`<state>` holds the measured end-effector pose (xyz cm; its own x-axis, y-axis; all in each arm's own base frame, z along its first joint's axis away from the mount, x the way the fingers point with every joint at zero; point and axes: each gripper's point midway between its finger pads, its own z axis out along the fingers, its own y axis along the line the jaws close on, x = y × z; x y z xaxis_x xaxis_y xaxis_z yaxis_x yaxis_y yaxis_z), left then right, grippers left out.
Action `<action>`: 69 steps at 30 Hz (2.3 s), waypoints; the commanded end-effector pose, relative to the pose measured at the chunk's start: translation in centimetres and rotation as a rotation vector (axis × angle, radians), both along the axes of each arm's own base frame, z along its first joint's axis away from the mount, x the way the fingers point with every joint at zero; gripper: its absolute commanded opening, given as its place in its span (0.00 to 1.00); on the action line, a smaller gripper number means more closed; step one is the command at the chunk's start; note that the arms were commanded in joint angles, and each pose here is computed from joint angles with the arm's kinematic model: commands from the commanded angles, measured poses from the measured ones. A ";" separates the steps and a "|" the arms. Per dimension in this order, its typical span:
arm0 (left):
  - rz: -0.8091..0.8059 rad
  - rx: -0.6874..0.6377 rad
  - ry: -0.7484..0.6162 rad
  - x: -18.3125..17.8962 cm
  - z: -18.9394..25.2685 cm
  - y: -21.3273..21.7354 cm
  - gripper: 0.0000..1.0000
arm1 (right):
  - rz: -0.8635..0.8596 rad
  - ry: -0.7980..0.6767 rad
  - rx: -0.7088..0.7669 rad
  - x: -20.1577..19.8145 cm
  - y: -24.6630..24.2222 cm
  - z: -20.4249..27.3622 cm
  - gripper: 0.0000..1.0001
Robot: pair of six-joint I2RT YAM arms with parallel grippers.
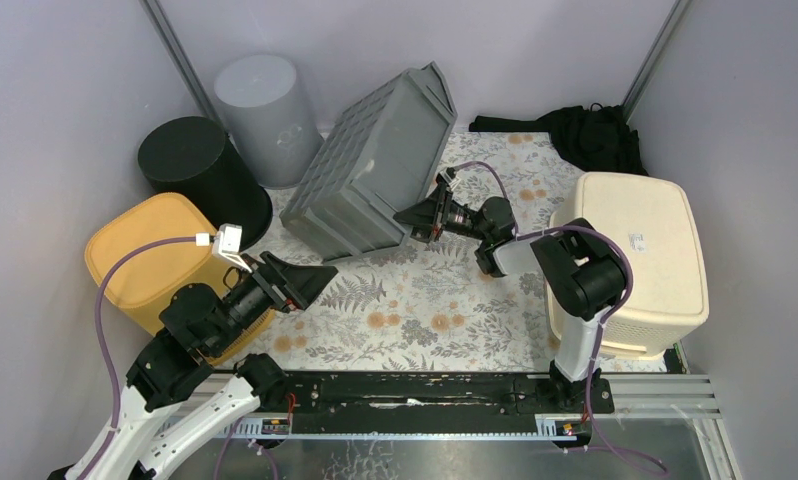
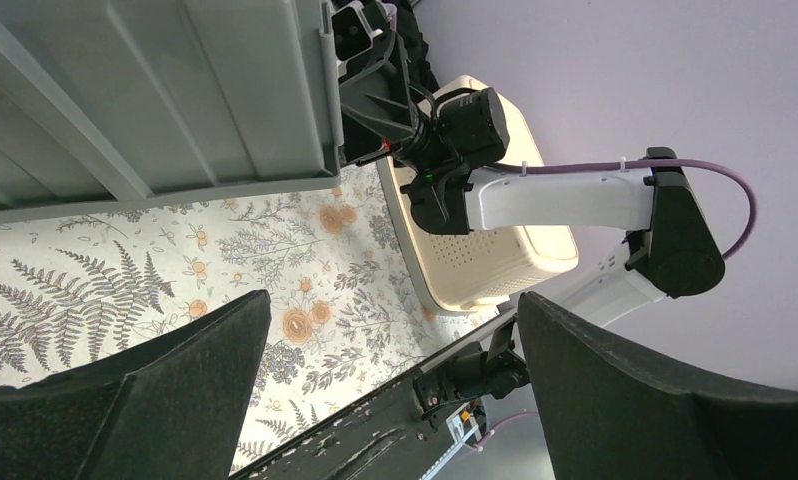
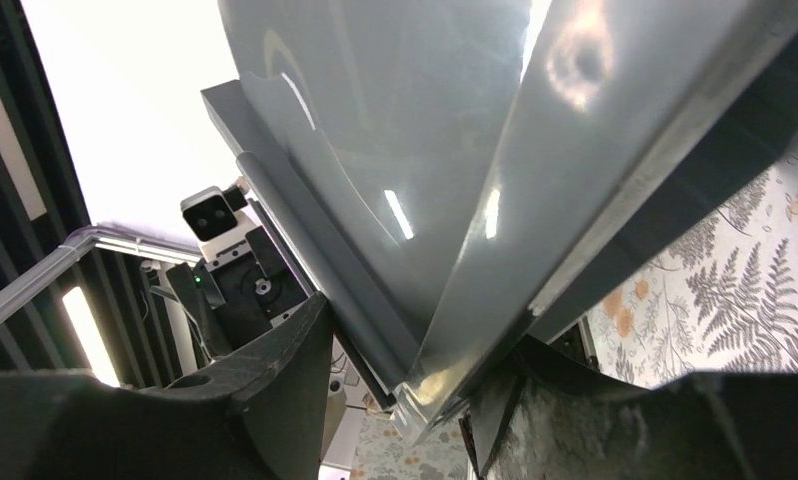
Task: Turn the large container upside down
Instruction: Turn the container upside down at the center of the board.
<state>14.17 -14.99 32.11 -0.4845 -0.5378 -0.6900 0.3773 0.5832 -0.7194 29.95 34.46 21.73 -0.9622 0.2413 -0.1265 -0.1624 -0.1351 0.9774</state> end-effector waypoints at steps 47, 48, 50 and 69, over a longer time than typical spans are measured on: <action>-0.011 -0.025 -0.055 -0.1 1.2 -0.1 1.00 | -0.057 0.159 -0.180 1.1 -1.7 -7.6 0.07; -0.011 -0.026 -0.056 -0.1 1.2 -0.1 1.00 | -0.057 0.160 -0.181 1.1 -1.7 -7.6 0.06; -0.010 -0.025 -0.056 -0.1 1.2 -0.1 1.00 | -0.059 0.163 -0.183 1.1 -1.8 -7.8 0.05; -0.012 -0.028 -0.050 -0.2 0.8 -0.1 1.00 | -0.075 0.191 -0.207 1.1 -2.4 -9.7 0.05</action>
<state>13.98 -14.98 31.91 -0.4867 -0.5359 -0.6899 0.3828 0.5790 -0.7198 28.95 32.51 10.84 -0.9686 0.2410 0.0614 0.0900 0.1092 0.9899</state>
